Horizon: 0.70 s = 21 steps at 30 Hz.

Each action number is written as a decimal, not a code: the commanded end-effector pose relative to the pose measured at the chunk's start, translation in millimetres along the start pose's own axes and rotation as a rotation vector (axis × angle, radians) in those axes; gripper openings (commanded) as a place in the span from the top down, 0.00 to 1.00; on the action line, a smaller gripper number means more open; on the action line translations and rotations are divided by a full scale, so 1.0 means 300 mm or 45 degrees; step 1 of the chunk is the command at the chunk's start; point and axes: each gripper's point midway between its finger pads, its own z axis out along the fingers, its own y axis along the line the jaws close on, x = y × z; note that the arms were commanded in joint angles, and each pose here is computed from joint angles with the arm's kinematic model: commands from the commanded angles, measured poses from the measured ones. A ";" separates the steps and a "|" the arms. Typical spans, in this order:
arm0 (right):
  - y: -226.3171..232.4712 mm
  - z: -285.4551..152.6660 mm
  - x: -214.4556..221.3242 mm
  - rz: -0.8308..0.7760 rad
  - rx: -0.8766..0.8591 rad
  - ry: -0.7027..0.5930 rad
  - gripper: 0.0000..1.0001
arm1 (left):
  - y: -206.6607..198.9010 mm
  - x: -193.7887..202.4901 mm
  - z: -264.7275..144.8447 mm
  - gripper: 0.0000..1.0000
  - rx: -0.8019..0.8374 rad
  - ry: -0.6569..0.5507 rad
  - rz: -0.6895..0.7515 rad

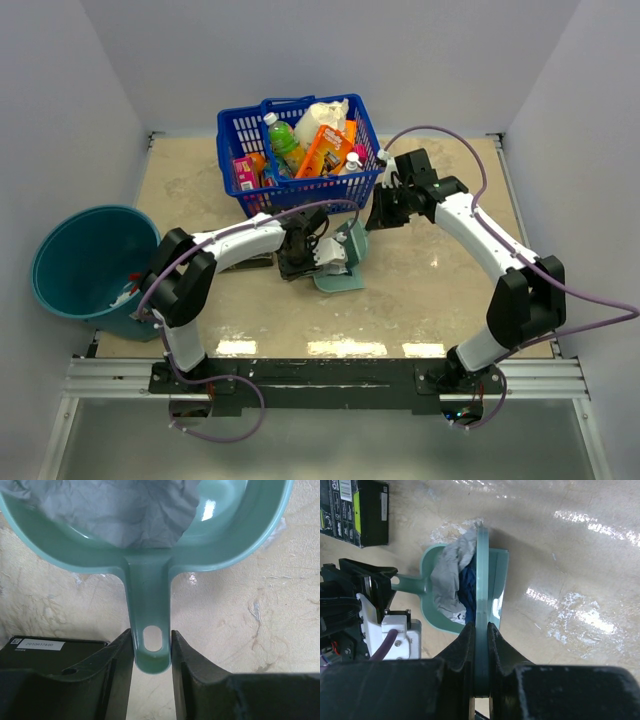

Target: Sweep away the paper scraps from the table

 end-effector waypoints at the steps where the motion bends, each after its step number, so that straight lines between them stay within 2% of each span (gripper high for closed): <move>1: 0.035 -0.020 -0.052 -0.017 -0.049 -0.065 1.00 | 0.005 -0.028 -0.010 0.60 -0.014 -0.057 0.013; 5: 0.025 -0.025 -0.059 -0.018 -0.031 -0.082 1.00 | 0.007 -0.037 -0.022 0.60 -0.022 -0.074 0.009; 8: 0.022 -0.028 -0.062 -0.027 -0.024 -0.088 1.00 | 0.003 -0.036 -0.020 0.67 -0.007 -0.064 0.007; 12: 0.001 -0.046 -0.066 -0.086 0.025 -0.093 1.00 | 0.002 -0.042 -0.017 0.87 0.010 -0.064 -0.001; 15: -0.011 -0.076 -0.078 -0.152 0.067 -0.111 1.00 | 0.005 -0.053 -0.015 0.96 -0.001 -0.089 -0.018; 21: -0.030 -0.153 -0.089 -0.241 0.136 -0.150 1.00 | 0.017 -0.089 -0.007 1.00 -0.041 -0.189 -0.035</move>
